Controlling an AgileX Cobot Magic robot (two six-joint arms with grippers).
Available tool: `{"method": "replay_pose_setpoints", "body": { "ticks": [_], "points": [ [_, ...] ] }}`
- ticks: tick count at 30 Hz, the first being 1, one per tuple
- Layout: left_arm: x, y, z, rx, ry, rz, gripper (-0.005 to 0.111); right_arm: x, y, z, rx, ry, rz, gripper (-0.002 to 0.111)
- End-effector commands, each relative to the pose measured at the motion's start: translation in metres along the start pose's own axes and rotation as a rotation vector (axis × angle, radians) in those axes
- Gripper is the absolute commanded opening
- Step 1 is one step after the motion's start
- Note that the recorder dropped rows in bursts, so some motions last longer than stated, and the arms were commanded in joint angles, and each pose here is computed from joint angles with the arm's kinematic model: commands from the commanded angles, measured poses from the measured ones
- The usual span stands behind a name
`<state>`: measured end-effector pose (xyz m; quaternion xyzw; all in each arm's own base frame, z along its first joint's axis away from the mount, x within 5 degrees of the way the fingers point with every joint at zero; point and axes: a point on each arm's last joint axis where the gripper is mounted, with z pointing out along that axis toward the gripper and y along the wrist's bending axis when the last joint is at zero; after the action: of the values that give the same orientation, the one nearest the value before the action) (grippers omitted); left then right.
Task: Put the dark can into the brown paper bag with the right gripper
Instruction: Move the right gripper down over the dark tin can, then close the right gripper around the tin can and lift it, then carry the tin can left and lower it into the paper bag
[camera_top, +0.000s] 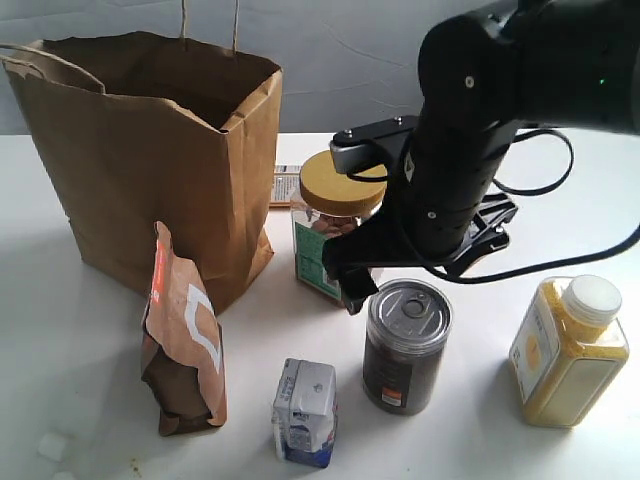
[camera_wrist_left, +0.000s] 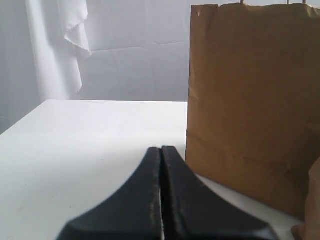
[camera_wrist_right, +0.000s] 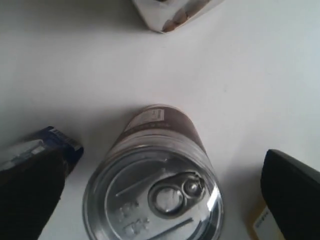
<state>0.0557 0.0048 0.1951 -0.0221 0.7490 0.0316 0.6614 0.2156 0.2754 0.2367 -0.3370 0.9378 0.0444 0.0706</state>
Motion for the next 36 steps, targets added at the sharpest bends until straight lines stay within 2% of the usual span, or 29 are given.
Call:
{"method": "replay_pose_setpoints", "body": {
  "ticks": [1, 5, 7, 15, 18, 24, 36],
  "points": [
    [0.001, 0.000, 0.000, 0.005, -0.005, -0.001, 0.000, 0.007, -0.002, 0.019, -0.006, -0.026, 0.009, 0.098],
    [0.001, 0.000, 0.000, 0.005, -0.005, -0.001, 0.000, 0.014, -0.003, 0.034, -0.017, -0.039, 0.030, 0.093],
    [0.001, 0.000, 0.000, 0.005, -0.005, -0.001, 0.000, 0.018, -0.004, 0.038, -0.016, -0.036, 0.032, 0.086],
    [0.001, 0.000, 0.000, 0.005, -0.005, -0.001, 0.000, 0.020, -0.005, 0.041, -0.012, -0.024, 0.051, 0.020],
    [0.001, 0.000, 0.000, 0.005, -0.005, -0.001, 0.000, 0.021, -0.005, 0.038, -0.013, -0.030, 0.051, 0.000],
    [0.001, 0.000, 0.000, 0.005, -0.005, -0.001, 0.000, 0.022, -0.007, -0.008, -0.024, -0.156, 0.036, 0.000],
    [0.001, 0.000, 0.000, 0.005, -0.005, -0.001, 0.000, 0.022, -0.005, -0.192, -0.168, -0.753, 0.016, 0.000]
  ]
}}
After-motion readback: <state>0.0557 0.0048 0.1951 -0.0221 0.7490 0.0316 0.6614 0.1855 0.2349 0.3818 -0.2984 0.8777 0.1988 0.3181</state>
